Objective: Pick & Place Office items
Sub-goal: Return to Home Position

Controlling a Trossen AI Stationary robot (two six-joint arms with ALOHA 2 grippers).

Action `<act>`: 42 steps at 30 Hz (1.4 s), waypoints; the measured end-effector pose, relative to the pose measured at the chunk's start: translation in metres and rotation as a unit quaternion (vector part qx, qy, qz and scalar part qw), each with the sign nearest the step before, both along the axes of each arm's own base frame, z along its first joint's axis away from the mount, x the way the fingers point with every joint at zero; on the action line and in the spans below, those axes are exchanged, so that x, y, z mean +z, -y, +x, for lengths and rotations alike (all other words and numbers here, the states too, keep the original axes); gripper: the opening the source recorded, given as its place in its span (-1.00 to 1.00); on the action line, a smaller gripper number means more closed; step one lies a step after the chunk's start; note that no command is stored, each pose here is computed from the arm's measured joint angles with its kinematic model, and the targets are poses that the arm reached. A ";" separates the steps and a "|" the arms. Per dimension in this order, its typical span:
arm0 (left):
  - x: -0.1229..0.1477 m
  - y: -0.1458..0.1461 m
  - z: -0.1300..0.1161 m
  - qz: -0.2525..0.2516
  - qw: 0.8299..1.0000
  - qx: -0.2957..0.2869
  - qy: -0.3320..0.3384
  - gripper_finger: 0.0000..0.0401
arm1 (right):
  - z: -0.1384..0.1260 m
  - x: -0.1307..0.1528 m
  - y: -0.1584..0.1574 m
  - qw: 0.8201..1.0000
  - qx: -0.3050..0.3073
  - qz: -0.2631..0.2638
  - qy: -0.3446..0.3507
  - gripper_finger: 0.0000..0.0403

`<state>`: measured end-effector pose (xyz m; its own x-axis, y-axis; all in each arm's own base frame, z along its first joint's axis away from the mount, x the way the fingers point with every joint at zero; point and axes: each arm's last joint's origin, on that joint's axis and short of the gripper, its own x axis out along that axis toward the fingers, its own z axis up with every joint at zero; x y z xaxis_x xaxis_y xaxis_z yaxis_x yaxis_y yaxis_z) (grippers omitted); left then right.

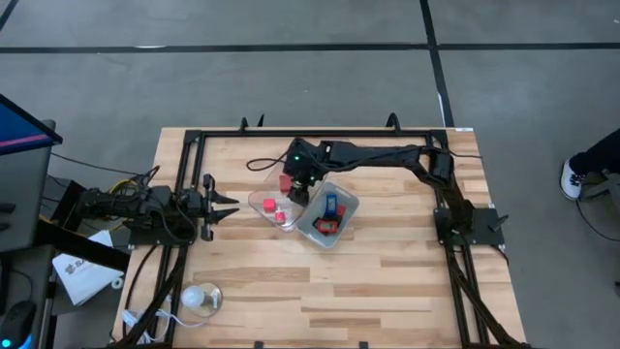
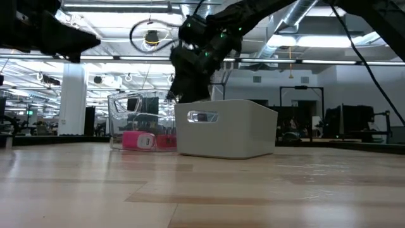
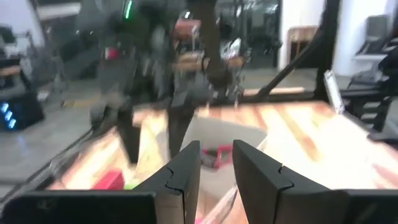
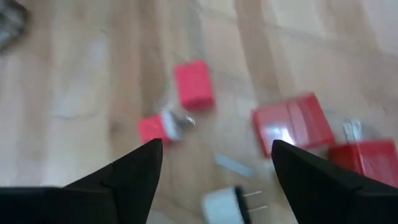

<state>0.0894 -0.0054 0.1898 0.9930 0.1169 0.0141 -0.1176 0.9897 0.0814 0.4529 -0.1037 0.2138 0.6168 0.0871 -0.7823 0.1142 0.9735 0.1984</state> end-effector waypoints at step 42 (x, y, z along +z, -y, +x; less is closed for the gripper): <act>-0.020 -0.003 0.010 -0.052 0.995 0.080 -0.018 -0.55 | -0.300 -0.037 -0.096 0.877 0.063 -0.095 0.467 0.44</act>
